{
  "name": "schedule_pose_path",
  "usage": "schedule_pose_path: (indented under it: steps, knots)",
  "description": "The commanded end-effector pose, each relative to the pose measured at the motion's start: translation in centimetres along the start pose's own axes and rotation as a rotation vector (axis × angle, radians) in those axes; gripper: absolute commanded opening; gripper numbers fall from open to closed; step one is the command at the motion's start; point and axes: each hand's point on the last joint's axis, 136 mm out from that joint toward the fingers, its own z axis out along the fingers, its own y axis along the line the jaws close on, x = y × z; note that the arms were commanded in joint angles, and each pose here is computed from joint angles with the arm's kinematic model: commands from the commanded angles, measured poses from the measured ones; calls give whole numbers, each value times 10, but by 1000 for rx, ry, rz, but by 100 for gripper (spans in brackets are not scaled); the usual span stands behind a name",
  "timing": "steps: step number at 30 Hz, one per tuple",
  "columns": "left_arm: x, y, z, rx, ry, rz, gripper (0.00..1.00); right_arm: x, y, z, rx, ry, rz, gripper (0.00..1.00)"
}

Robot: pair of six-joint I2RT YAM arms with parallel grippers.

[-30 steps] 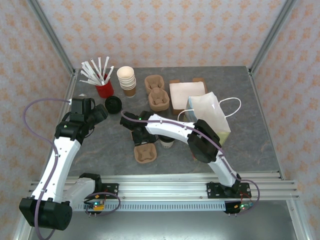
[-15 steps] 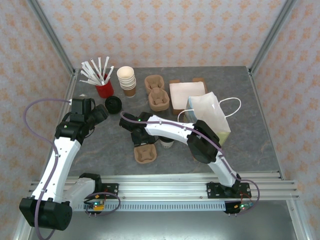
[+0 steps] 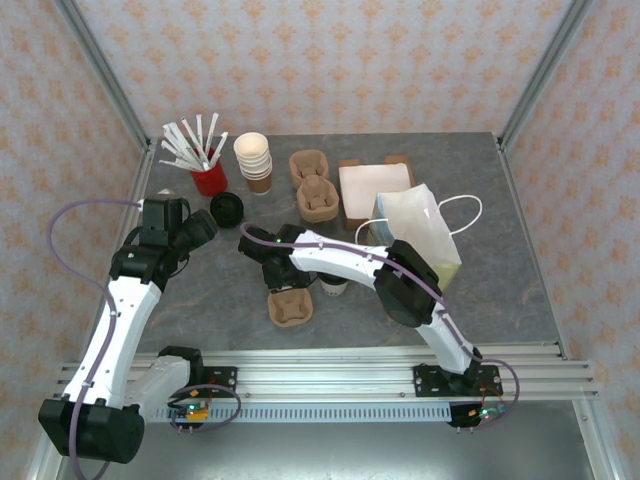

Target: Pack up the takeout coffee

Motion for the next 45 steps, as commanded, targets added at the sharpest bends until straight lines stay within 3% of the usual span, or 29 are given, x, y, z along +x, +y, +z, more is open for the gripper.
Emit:
schedule_pose_path:
  steps: [1,13,29,45]
  knots:
    - [-3,2,-5,4,-22,14,70,-9,-1,-21,11,-64,-12,36]
    - [-3,2,-6,6,-22,18,70,-1,-4,-5,28,-24,-17,45]
    - [-2,1,-5,9,-21,20,70,2,-5,7,51,-4,-19,49]
    - [-1,1,-4,14,-19,19,70,-1,-4,0,59,-20,-25,42]
